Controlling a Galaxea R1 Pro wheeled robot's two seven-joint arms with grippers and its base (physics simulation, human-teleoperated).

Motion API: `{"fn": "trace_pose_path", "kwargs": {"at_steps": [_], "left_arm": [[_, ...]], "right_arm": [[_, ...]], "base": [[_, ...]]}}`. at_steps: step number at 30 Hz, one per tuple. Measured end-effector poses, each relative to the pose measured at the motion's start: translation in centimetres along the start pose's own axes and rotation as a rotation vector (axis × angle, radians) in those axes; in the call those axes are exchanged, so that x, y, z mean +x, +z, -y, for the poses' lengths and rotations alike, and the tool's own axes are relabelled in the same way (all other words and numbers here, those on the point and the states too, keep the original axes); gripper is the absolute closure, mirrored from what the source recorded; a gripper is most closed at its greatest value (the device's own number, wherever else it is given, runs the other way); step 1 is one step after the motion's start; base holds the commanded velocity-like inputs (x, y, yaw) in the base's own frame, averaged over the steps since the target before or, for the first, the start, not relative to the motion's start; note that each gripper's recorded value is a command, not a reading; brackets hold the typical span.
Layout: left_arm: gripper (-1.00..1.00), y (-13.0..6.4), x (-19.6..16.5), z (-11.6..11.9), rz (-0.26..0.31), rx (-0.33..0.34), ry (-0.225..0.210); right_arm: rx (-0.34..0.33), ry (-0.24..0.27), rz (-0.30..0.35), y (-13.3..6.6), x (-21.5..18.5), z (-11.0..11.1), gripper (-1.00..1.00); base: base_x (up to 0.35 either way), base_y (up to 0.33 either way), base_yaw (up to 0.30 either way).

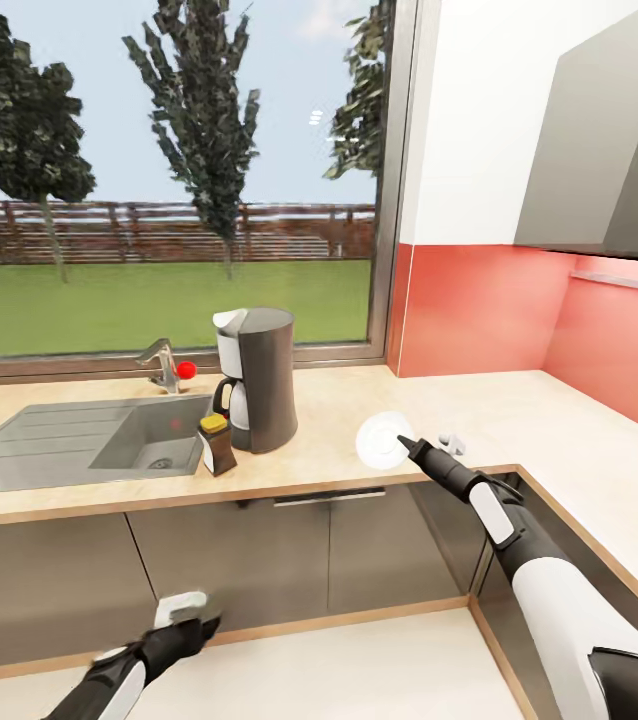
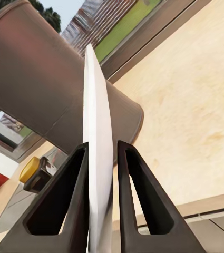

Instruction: Set up a coffee station on the kitchen countertop: keep the coffee maker on the countertop, move the bottle of coffee from the kitchen shelf to the counter next to the coffee maker, place a paper coffee filter on top of the coffee maker, put the saucer next to the coffee maker with the coffee cup on the saucer, and place the electric kettle next to the coffee maker.

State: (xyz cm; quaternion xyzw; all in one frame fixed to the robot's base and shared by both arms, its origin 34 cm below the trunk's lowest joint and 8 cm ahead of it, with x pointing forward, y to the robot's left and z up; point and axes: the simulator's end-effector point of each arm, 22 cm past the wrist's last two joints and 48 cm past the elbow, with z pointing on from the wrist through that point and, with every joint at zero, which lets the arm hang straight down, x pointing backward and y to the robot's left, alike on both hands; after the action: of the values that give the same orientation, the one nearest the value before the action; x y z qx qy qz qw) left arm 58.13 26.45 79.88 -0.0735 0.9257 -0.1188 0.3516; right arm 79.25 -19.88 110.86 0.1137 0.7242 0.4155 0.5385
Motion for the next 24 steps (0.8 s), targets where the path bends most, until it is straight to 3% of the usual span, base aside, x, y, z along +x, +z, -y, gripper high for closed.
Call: {"fn": "trace_pose_path", "kwargs": {"at_steps": [2, 6, 12, 17, 20, 24], "left_arm": [[-1.0, 0.1, 1.4, -1.7, -0.03, -0.078, 0.049], [-1.0, -0.2, 3.8, -4.8, -0.084, -0.2, 0.107], [-1.0, -1.4, 7.0, -9.5, -0.157, -0.374, 0.137], [-1.0, -1.8, 8.3, -10.5, -0.192, -0.401, 0.144], [-1.0, -2.3, 10.4, -11.7, -0.246, -0.425, 0.187], [-1.0, -3.5, 14.0, -13.6, -0.332, -0.458, 0.196]], "right_arm": [[0.001, 0.001, 0.001, 0.0, -0.1, 0.0, 1.0], [0.001, 0.003, 0.003, -0.1, -0.1, 0.1, 1.0], [0.006, 0.009, -0.002, 0.0, 0.2, 0.3, 1.0], [-0.003, 0.017, -0.009, 0.4, 0.8, -0.3, 1.0], [-0.003, 0.019, -0.012, 0.4, 1.1, -0.4, 1.0], [-0.004, 0.021, -0.013, 0.5, 1.2, -0.4, 1.0]], "base": [[0.0, 0.0, 0.0], [0.0, 0.0, 0.0], [0.0, 0.0, 0.041], [0.0, 0.0, 0.261], [0.0, 0.0, 0.275], [0.0, 0.0, 0.276]]}}
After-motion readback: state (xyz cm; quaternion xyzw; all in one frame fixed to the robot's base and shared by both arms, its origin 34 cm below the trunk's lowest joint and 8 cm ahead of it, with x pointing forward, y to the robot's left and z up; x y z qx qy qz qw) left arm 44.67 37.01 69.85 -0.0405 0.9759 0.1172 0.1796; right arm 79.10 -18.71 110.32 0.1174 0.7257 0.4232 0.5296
